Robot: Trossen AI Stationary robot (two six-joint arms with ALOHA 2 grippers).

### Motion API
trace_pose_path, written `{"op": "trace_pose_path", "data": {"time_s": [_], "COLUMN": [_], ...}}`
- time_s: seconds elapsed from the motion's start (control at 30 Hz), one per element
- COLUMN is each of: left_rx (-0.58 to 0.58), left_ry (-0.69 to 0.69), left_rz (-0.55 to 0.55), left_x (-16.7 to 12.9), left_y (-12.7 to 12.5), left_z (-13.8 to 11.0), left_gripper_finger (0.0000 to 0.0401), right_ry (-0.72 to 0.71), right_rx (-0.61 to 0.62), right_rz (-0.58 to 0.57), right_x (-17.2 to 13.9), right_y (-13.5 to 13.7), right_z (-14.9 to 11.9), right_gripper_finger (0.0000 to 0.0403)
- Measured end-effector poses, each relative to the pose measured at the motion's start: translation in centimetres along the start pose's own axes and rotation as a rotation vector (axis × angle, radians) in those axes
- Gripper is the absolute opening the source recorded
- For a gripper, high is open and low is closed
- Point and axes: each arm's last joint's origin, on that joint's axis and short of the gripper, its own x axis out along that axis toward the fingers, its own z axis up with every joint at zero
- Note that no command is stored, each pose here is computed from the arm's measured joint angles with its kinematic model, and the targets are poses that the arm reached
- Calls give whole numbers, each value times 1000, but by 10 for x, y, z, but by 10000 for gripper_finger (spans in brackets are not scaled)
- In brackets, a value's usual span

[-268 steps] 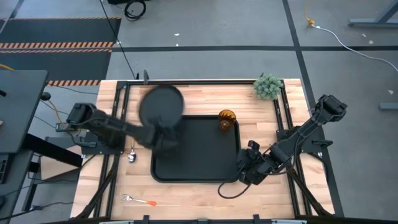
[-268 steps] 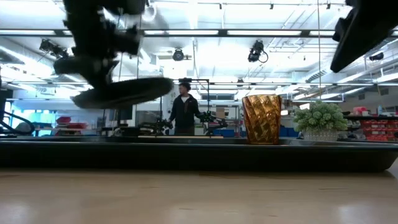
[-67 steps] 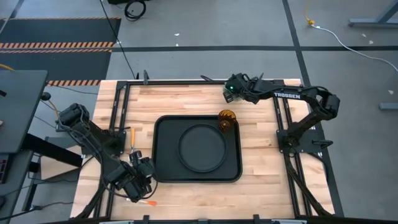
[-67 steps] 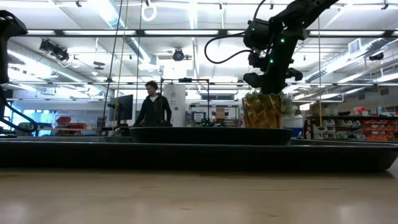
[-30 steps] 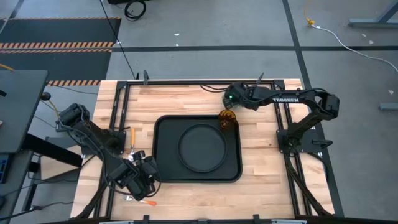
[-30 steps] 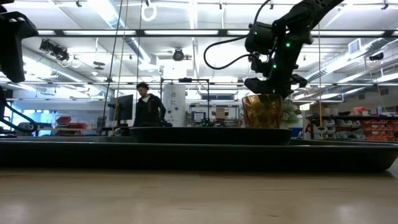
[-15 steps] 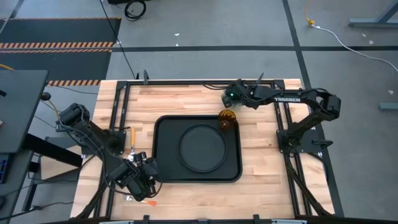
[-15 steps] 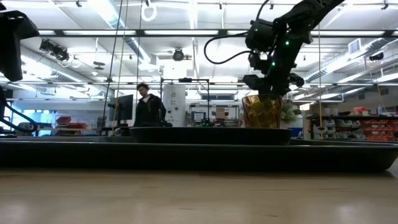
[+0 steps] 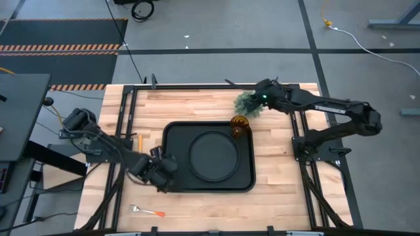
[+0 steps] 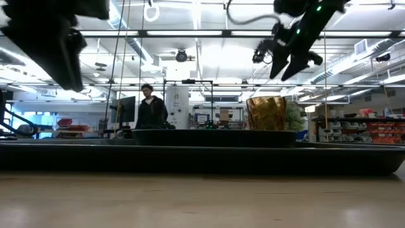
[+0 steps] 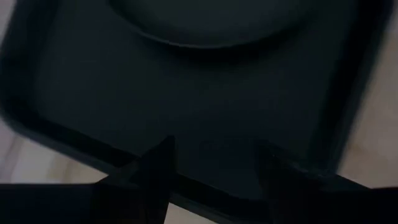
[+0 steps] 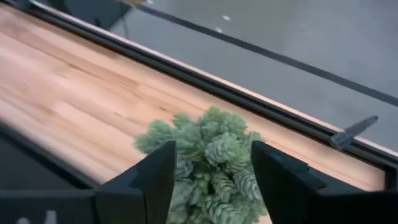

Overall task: Pick and place plate/cup/fork/spoon on tray
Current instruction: Put the yellow spoon on the black serving tray

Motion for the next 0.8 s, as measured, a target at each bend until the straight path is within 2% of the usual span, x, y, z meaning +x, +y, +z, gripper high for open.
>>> {"op": "trace_pose_path", "data": {"time_s": [0.13,0.33,0.4,0.53,0.63,0.73,0.8], "left_rx": [-84,-247,-293,-357,-413,-481,-515], "left_ry": [105,291,326,369,426,499,498], "left_rz": [131,432,494,483,424,420,419], "left_x": [6,0,-3,11,37,60,69], "left_y": [22,57,63,67,72,86,92], "left_z": [2,-9,-12,-25,-48,-73,-78], "left_gripper_finger": [217,217,215,206,196,187,183], "right_ry": [-49,-61,-58,-30,13,60,82], "right_rx": [-14,-81,-102,-154,-165,-172,-164], "right_rz": [79,195,224,266,284,300,318], "right_x": [-23,-43,-48,-53,-58,-65,-70], "right_y": [2,16,21,32,39,43,46], "right_z": [-1,-10,-14,-25,-35,-46,-53], "right_gripper_finger": [230,232,232,232,232,232,232]}}
